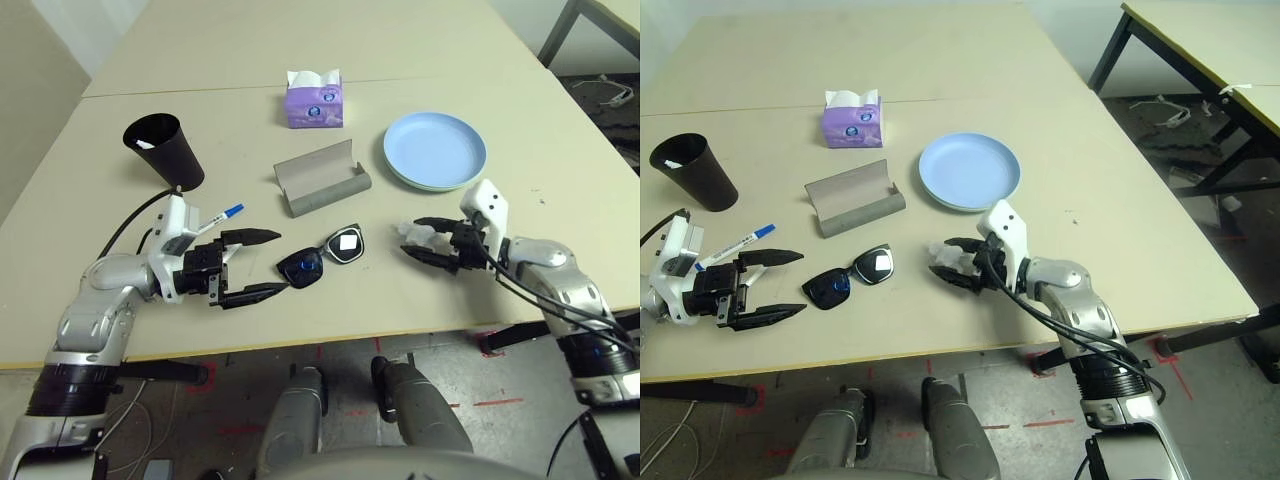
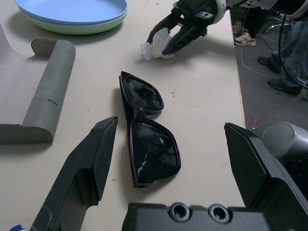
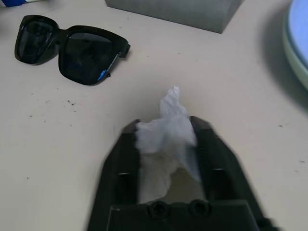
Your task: Organize and tidy the items on the table.
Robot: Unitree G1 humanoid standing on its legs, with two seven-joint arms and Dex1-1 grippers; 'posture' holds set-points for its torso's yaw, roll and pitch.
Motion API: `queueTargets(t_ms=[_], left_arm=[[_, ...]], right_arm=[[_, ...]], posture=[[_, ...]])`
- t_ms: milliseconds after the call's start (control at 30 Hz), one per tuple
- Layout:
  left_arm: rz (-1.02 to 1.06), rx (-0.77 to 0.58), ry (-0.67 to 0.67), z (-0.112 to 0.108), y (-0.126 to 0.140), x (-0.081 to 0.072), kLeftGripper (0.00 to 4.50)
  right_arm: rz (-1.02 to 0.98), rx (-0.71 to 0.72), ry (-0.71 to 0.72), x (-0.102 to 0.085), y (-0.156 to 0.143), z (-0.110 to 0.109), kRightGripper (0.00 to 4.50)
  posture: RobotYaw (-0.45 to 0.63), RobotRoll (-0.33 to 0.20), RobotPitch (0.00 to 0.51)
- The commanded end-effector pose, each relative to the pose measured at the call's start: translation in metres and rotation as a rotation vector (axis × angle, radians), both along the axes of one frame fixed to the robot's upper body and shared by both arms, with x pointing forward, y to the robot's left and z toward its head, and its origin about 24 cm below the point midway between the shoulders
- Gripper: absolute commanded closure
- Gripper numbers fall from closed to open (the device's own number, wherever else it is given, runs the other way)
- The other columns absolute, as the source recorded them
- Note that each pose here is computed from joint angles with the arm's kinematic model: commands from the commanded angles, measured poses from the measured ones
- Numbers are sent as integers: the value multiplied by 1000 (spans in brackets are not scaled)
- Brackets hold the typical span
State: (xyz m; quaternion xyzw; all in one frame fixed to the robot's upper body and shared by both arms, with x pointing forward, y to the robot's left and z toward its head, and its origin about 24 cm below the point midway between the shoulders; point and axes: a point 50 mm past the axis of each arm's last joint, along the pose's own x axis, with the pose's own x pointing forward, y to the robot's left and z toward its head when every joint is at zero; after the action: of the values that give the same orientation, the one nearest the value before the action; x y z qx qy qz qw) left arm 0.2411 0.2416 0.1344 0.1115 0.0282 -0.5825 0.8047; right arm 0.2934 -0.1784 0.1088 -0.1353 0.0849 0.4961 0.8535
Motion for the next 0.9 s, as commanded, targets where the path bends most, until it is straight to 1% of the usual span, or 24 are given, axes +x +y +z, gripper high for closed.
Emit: queueTargets(t_ms=[33, 100, 133, 233, 300, 367, 433, 500, 600, 767, 900], left_arm=[[-6, 2, 6, -5, -4, -3, 0], [-8, -1, 7, -5, -5, -3, 0], [-7, -3, 7, -6, -6, -2, 0], [-4, -5, 9, -6, -5, -2, 0], [-3, -5, 10, -6, -6, -2, 0], [0, -6, 11, -6, -5, -1, 0], [7, -7, 12, -6, -5, -1, 0], [15, -5, 12, -7, -5, -1, 0], [29, -1, 10, -8, -4, -2, 0], [66, 3, 13, -8, 2, -6, 0], [80, 5, 20, -9, 5, -8, 0]], right_arm=[[-7, 5, -25, 4, -3, 11, 3606], [-21, 31, -75, 12, -2, 29, 4337], [-33, 54, -98, 17, -2, 38, 4428], [-72, 143, -193, 33, 0, 79, 4428], [-105, 198, -270, 45, 0, 111, 4428], [-153, 205, -341, 56, 0, 133, 4428], [-217, 171, -394, 68, -1, 143, 4428], [-272, 112, -425, 79, -2, 140, 4428], [-310, 44, -419, 87, -2, 129, 3843], [-338, -26, -387, 86, -15, 120, 2059], [-364, -62, -374, 80, -28, 124, 545]], posture=[[-113, 0, 192], [-114, 0, 189], [-114, 0, 189], [-118, 0, 190], [-115, 0, 191], [-113, 0, 190], [-111, 0, 190], [-111, 0, 190], [-86, 0, 191], [-84, 0, 193], [-93, 0, 194]])
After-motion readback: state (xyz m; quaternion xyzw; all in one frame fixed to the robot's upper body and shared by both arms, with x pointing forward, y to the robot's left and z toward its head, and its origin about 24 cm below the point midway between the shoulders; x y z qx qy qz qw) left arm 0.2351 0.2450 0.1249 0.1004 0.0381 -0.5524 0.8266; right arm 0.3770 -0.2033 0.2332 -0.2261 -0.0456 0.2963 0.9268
